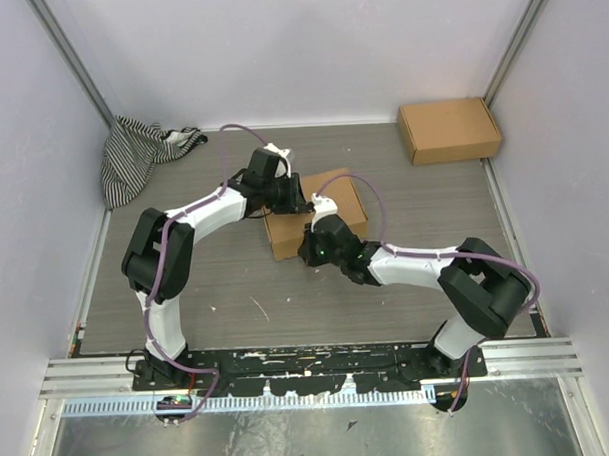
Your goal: Fold the paper box
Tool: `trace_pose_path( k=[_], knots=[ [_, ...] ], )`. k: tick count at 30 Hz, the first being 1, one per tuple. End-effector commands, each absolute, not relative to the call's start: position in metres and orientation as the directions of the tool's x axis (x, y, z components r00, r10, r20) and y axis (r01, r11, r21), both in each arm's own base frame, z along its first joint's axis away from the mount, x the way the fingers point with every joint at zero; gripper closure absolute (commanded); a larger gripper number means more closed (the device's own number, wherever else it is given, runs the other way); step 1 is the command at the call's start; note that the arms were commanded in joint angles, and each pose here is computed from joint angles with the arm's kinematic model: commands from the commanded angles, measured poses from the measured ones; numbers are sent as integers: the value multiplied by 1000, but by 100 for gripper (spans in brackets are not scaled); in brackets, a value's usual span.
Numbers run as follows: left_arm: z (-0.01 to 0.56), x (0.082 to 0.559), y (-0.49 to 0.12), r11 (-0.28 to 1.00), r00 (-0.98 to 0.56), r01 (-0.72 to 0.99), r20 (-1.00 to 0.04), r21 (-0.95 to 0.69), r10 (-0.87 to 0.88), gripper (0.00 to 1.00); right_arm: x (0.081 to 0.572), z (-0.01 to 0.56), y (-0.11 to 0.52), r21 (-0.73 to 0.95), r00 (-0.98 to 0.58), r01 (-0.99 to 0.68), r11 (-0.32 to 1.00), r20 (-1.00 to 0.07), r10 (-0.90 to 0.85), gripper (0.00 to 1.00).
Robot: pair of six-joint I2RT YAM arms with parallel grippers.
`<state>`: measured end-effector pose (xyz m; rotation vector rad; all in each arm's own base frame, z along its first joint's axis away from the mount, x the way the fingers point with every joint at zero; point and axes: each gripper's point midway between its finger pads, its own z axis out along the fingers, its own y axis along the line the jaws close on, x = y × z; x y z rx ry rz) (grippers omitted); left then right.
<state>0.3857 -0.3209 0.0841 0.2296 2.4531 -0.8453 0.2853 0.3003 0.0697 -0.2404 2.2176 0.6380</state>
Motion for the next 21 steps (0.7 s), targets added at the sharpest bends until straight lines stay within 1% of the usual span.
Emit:
trace_pose_path(
  k=[1,7,10,14,21],
  knots=[
    [45,357,-315,807,-905,296,-420,-511,66,59,295,78,329,389,-648,-404,828,-760,41,99],
    [42,349,-315,787,-904,340,-410,-514,122,59,303,53,357,397,-663,-428,812,-749,17,99],
    [36,343,-311,794,-909,347,-387,-499,154,59,309,48,363,400,-630,-437,806,-775,42,99],
    [32,347,-297,815,-902,346,-402,-464,154,62,312,45,367,398,-571,-448,801,-816,85,99],
    [23,344,-287,819,-900,375,-383,-434,208,65,315,35,365,357,-542,-445,821,-838,71,99]
  ],
)
